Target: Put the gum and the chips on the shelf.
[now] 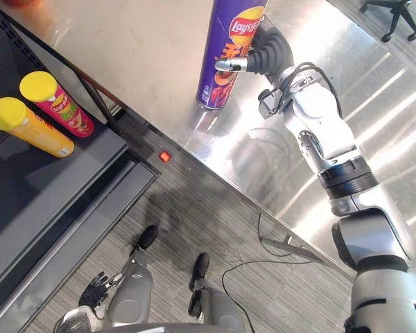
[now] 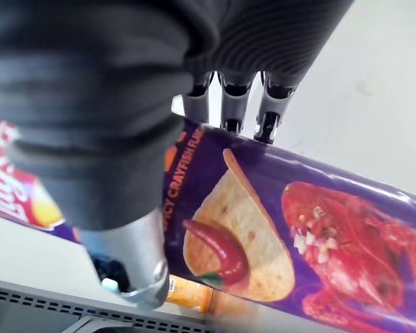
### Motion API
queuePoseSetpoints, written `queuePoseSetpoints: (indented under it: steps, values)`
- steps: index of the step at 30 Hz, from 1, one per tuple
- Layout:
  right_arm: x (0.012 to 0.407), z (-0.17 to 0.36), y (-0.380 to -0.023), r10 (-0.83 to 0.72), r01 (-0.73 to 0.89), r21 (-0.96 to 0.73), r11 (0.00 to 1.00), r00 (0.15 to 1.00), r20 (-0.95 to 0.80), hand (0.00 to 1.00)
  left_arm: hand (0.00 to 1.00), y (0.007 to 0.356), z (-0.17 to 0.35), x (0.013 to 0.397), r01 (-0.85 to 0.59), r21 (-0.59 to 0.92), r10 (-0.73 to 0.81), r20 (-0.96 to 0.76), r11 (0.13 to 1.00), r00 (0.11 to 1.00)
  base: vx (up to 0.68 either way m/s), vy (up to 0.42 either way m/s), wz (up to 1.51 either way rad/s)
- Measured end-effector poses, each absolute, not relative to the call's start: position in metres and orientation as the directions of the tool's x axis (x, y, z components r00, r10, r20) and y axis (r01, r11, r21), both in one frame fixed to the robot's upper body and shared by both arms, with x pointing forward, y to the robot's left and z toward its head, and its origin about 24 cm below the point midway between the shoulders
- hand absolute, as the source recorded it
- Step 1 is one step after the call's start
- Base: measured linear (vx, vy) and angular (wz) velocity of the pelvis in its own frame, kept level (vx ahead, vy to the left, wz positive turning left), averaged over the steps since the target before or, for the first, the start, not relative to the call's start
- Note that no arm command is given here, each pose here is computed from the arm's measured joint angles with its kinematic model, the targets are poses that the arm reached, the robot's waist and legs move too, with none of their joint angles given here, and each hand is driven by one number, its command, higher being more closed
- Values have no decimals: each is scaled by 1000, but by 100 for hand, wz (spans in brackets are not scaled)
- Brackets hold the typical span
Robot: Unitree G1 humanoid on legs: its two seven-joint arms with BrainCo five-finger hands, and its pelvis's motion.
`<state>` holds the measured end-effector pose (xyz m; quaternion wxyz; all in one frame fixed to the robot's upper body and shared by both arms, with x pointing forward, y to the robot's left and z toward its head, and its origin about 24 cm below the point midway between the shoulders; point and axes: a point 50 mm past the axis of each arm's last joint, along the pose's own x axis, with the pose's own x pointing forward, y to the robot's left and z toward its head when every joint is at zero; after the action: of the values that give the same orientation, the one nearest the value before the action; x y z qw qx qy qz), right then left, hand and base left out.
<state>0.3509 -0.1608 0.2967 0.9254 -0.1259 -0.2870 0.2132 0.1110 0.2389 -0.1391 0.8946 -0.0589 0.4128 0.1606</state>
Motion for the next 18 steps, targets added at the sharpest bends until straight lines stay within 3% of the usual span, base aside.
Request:
queuePoseSetpoints:
  steps: [5,18]
  values:
    - [350,295,-158,476,-323,-370,871,743,471,100,0,239,-139,111,-339,28,241,-758,940,606,0,0,0]
    - [325,333,-160,457,-302,-343,889,615,642,100,0,244,-140,106,-402,22,276,-761,915,588,19,13,-12]
